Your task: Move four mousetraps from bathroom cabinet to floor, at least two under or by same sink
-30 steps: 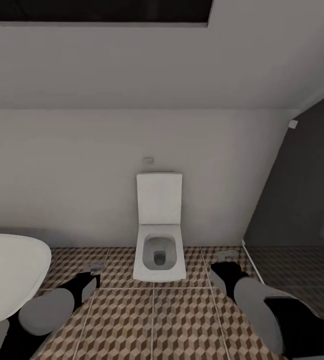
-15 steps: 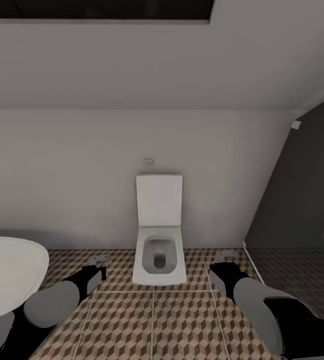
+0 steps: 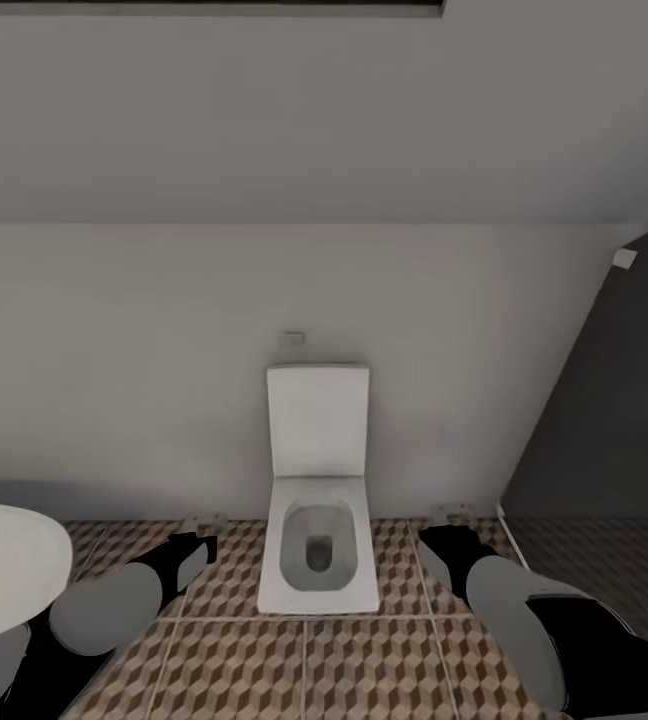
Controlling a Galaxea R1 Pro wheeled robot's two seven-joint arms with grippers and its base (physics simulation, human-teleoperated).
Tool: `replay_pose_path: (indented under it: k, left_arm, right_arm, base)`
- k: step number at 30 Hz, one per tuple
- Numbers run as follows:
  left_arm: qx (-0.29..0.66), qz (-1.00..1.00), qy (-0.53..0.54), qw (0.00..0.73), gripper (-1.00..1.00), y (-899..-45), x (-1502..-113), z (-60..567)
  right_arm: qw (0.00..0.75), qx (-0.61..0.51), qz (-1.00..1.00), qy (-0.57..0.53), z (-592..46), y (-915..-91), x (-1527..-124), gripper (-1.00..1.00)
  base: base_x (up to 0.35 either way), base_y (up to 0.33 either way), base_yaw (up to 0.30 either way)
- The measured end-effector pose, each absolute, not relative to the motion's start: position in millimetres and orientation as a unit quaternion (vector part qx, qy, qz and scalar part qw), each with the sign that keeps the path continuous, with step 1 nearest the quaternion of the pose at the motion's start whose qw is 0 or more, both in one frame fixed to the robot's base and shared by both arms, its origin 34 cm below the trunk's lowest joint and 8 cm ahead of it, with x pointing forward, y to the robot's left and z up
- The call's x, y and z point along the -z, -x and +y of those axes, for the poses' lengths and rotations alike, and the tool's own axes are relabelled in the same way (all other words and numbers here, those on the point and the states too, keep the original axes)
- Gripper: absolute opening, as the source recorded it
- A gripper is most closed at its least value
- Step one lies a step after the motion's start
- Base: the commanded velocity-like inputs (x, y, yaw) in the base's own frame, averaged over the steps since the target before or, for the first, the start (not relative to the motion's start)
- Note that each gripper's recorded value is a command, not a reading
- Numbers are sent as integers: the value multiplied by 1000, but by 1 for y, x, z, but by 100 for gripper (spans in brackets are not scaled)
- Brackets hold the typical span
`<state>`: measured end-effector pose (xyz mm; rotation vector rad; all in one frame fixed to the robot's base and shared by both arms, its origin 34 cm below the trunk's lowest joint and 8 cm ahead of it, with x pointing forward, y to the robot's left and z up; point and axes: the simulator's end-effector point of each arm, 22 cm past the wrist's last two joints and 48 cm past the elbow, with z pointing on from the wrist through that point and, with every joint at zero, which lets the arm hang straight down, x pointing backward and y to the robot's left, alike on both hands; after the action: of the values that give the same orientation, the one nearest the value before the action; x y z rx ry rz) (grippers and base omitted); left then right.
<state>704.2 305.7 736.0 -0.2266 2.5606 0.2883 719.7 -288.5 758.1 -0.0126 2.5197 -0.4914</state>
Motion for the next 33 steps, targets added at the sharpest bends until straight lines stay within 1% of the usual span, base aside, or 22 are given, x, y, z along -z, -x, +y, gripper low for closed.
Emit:
replay_pose_path:
  k: [4,5,8,15,29,33]
  left_arm:
    - [-111,951,87,275,-100,-705,-737,312]
    - [-116,950,89,276,-100,-705,-738,318]
    - [-113,950,89,276,-100,-705,-737,316]
    - [-102,953,84,274,-100,-705,-735,298]
    - [-86,956,77,271,-100,-702,-713,279]
    - [-80,947,80,299,-100,-710,-712,274]
  right_arm:
    - [279,184,943,5,-290,-716,-755,-100]
    - [266,175,948,6,-285,-701,-740,-100]
    - [258,150,954,18,-275,-693,-729,-100]
    - [254,117,960,28,-262,-691,-723,-100]
    - [253,115,960,30,-259,-692,-705,-100]
    - [254,115,960,31,-259,-693,-701,-100]
  base:
    - [340,0,0]
    - [296,9,0]
    - [137,7,0]
    - [21,1,0]
    - [0,0,0]
    - [0,0,0]
